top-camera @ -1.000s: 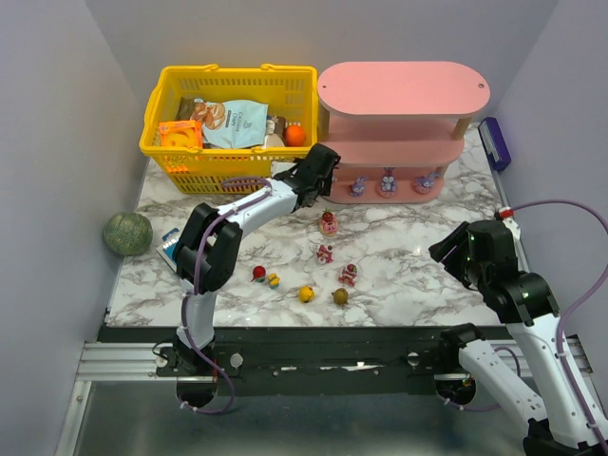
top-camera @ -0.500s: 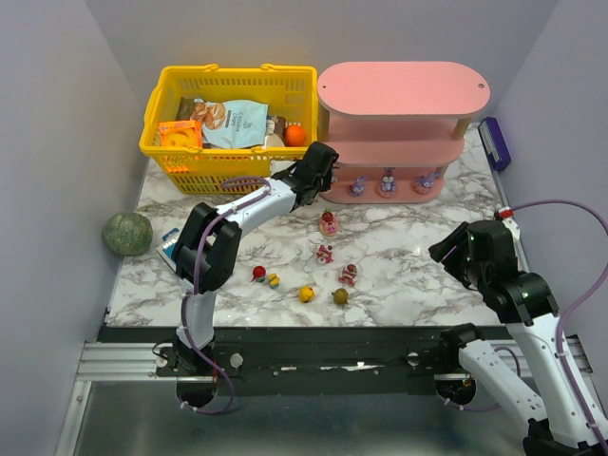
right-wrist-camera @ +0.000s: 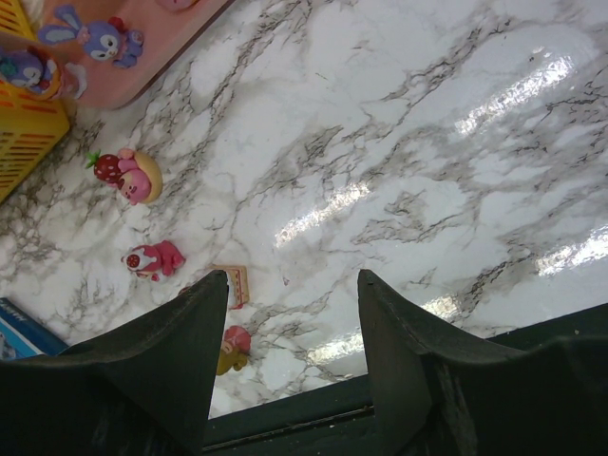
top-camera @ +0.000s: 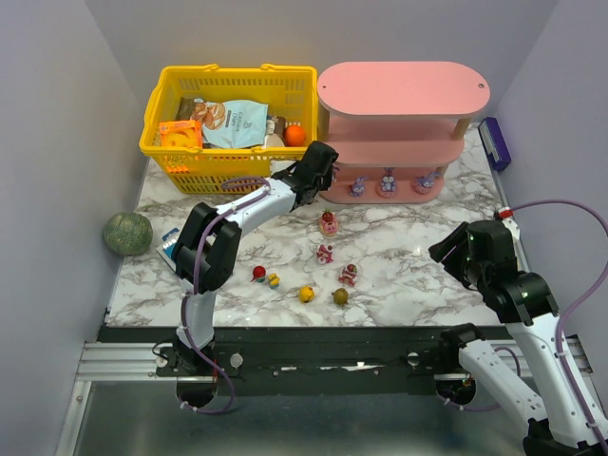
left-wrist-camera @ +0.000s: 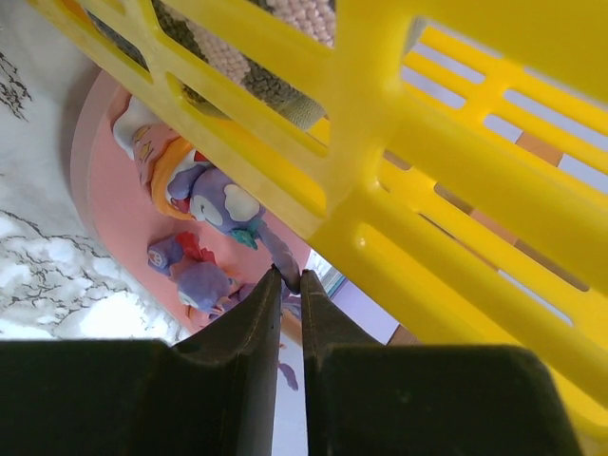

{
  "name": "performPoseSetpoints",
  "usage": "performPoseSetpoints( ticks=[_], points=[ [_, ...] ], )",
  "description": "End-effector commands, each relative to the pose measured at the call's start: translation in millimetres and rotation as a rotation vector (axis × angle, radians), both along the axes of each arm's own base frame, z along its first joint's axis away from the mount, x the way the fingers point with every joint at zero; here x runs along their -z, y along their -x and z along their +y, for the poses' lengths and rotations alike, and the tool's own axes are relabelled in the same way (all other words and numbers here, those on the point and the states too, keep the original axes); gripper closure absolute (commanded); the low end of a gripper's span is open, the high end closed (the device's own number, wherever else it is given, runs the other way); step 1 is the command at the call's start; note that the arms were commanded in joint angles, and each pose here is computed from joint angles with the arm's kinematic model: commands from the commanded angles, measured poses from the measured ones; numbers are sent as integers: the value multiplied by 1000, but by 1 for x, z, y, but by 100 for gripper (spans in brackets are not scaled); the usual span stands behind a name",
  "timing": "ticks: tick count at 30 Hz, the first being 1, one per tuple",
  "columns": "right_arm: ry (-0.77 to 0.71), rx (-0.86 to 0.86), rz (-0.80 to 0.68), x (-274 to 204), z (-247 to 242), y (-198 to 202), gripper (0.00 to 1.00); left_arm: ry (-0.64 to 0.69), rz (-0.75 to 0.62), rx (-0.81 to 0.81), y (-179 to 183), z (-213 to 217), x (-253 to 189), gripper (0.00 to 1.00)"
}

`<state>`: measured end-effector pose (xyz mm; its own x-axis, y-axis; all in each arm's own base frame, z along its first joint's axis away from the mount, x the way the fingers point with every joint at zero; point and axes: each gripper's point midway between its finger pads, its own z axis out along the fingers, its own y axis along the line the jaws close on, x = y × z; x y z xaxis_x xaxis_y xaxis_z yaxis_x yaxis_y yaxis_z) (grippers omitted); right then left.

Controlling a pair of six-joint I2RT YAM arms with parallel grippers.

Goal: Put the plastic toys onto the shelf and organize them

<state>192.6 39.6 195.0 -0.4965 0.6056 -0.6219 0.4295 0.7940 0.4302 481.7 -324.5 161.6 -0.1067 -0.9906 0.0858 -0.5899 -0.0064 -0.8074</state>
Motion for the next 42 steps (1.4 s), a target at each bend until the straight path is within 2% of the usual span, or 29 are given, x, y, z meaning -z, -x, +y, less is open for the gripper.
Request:
performPoseSetpoints(
  ticks=[1,5,8,9,11,29,42],
  points=[
    [29,31,4,4,-8,-1,36,54,-22,-18,-6,7,-19,82],
    [28,29,4,5,-7,-1,36,77,-21,-9,-4,4,-20,84],
    [27,30,3,4,-8,-1,36,112,-22,5,-5,-2,-23,91],
    [27,28,4,5,-7,-1,36,122,-25,9,-5,-3,-25,97],
    [28,28,3,4,-7,-1,36,149,-25,19,-6,-8,-29,100],
    [30,35,3,5,-8,-1,36,329,-6,50,5,-27,-43,100],
    [31,36,5,7,-9,0,36,299,116,38,27,-26,-29,100]
  ],
)
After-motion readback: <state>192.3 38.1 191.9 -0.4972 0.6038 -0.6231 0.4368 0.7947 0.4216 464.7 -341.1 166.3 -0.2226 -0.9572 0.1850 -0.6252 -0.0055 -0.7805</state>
